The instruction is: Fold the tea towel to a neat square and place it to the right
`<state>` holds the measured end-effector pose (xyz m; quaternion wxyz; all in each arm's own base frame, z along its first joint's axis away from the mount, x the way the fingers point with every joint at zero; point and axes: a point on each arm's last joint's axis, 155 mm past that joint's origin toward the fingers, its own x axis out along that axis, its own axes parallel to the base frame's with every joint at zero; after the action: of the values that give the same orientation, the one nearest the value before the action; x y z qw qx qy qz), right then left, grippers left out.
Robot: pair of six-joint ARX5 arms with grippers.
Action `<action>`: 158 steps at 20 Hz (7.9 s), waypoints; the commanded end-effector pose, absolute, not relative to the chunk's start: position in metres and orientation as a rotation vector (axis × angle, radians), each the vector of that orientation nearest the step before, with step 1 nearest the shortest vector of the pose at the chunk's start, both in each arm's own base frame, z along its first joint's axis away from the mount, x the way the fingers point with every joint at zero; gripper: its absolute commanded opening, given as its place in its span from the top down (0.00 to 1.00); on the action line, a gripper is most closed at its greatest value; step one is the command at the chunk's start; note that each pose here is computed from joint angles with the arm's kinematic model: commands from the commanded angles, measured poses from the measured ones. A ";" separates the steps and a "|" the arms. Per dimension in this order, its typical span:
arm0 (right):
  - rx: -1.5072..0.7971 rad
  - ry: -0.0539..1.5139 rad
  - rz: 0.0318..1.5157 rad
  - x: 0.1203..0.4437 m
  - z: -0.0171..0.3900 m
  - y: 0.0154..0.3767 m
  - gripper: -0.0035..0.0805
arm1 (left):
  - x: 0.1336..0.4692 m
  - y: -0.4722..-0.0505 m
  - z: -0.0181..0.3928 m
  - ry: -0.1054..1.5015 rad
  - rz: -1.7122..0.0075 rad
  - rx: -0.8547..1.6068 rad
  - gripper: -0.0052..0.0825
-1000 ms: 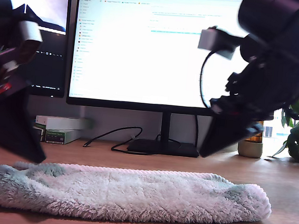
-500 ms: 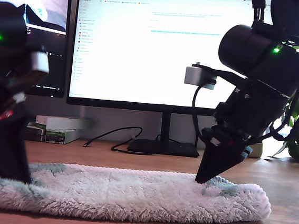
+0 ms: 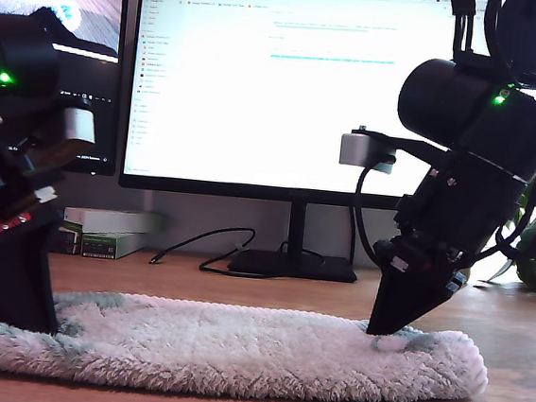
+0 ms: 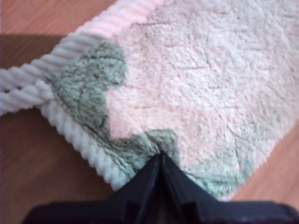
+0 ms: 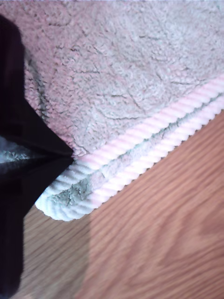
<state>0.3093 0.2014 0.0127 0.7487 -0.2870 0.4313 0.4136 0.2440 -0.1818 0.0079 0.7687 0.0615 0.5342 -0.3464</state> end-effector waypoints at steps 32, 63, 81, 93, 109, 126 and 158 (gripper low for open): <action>-0.767 1.244 0.958 0.224 -0.021 0.198 0.97 | 0.334 -0.212 0.001 0.927 -0.744 0.327 0.97; -0.146 1.513 0.547 0.182 -0.018 0.242 0.97 | 0.389 -0.300 0.022 0.729 -0.936 0.421 0.97; 0.121 1.438 0.520 0.191 0.020 0.274 0.87 | 0.402 -0.293 0.046 0.762 -0.925 0.403 0.97; -0.133 1.208 0.800 0.201 0.062 0.269 0.97 | 0.349 -0.293 0.085 0.852 -1.038 0.331 0.97; -0.268 1.161 1.001 0.203 0.031 0.293 0.97 | 0.322 -0.278 0.029 0.959 -1.041 0.359 0.97; -0.307 1.303 0.914 0.195 -0.007 0.275 0.97 | 0.336 -0.283 -0.005 0.984 -0.986 0.334 0.97; -0.255 1.094 0.771 0.220 0.066 0.263 0.97 | 0.338 -0.280 0.099 0.779 -0.974 0.338 0.97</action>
<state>0.2231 0.2640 0.0669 0.7768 -0.1066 0.5122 0.3505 0.3428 -0.2820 0.1011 0.8008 0.1572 0.3609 -0.4513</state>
